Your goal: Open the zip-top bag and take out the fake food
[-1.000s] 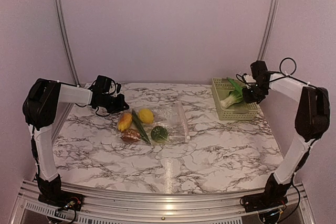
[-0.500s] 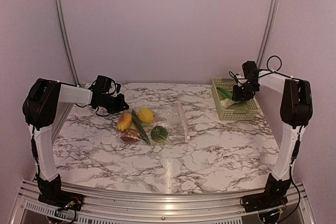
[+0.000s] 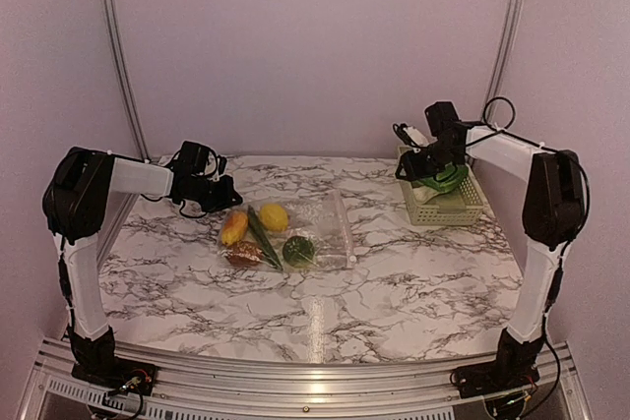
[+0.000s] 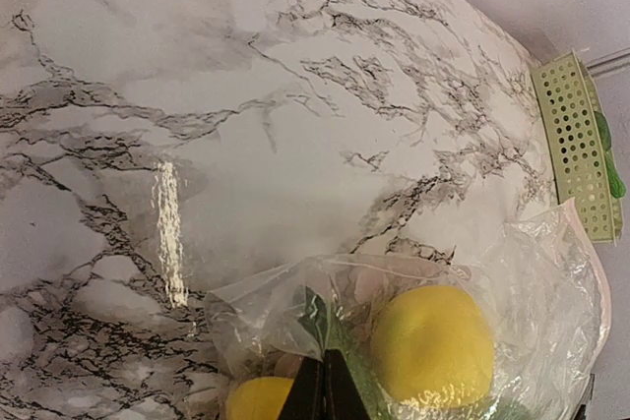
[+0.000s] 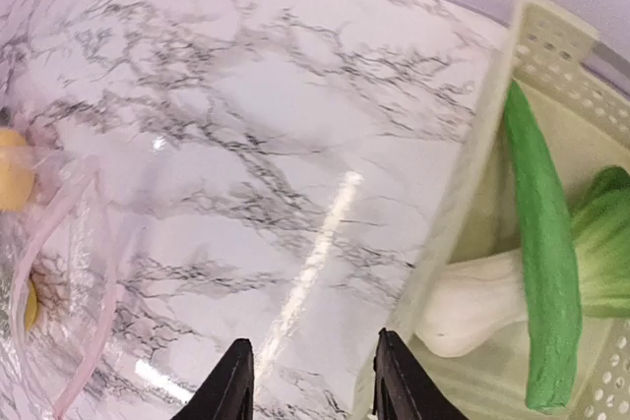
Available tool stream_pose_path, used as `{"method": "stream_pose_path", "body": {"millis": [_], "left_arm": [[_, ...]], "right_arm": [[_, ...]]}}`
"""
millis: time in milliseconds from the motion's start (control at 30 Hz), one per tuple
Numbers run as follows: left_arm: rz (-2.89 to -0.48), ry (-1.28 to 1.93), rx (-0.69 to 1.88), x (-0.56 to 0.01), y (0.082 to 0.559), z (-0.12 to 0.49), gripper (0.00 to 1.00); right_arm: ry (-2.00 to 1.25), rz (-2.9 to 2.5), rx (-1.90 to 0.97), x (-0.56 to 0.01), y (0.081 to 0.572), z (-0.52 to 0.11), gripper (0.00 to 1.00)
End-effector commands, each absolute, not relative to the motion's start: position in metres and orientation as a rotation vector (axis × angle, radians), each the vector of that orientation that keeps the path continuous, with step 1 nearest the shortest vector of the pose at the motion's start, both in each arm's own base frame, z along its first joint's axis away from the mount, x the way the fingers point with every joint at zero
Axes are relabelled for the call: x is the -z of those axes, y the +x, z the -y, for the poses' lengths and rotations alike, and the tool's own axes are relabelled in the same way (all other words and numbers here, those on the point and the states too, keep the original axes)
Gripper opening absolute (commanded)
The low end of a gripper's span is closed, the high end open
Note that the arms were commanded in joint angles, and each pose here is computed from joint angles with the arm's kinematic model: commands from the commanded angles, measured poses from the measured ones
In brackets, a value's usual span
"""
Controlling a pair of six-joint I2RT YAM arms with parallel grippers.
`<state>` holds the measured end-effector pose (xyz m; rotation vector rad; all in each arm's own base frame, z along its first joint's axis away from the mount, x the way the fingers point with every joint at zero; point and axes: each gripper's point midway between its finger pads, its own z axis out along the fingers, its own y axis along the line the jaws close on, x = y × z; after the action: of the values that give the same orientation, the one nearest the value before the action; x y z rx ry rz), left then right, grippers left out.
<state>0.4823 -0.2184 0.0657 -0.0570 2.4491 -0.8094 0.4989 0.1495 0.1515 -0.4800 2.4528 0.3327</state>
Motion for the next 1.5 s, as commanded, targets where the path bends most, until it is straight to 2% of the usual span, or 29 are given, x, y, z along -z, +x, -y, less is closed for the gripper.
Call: {"method": "stream_pose_path", "body": {"millis": [0,300,667,967,1333,1400,1467], "left_arm": [[-2.445,-0.047,0.844,-0.058,0.482,0.219,0.00],[-2.442,-0.019,0.912,-0.056,0.475,0.226,0.00],[-2.426,-0.010,0.943,-0.056,0.476,0.230,0.00],[-2.432,-0.064,0.976,-0.044,0.474,0.231,0.00],[-2.468,-0.138,0.994,-0.021,0.459,0.227,0.00],[-2.477,-0.152,0.981,-0.017,0.456,0.224,0.00],[-2.489,-0.184,0.964,-0.012,0.452,0.220,0.00]], "right_arm": [[-0.854,-2.278,-0.432,-0.157,0.468,-0.225,0.34],[-1.199,-2.033,-0.551,-0.109,0.425,-0.293,0.21],[-1.294,-1.923,-0.808,-0.078,0.391,-0.328,0.20],[-1.402,-1.824,-1.024,-0.083,0.342,-0.384,0.35],[-1.509,-1.773,-1.046,-0.066,0.295,-0.425,0.69],[-1.519,-1.769,-1.044,-0.063,0.289,-0.427,0.81],[-1.527,-1.753,-1.020,-0.061,0.282,-0.432,0.84]]}}
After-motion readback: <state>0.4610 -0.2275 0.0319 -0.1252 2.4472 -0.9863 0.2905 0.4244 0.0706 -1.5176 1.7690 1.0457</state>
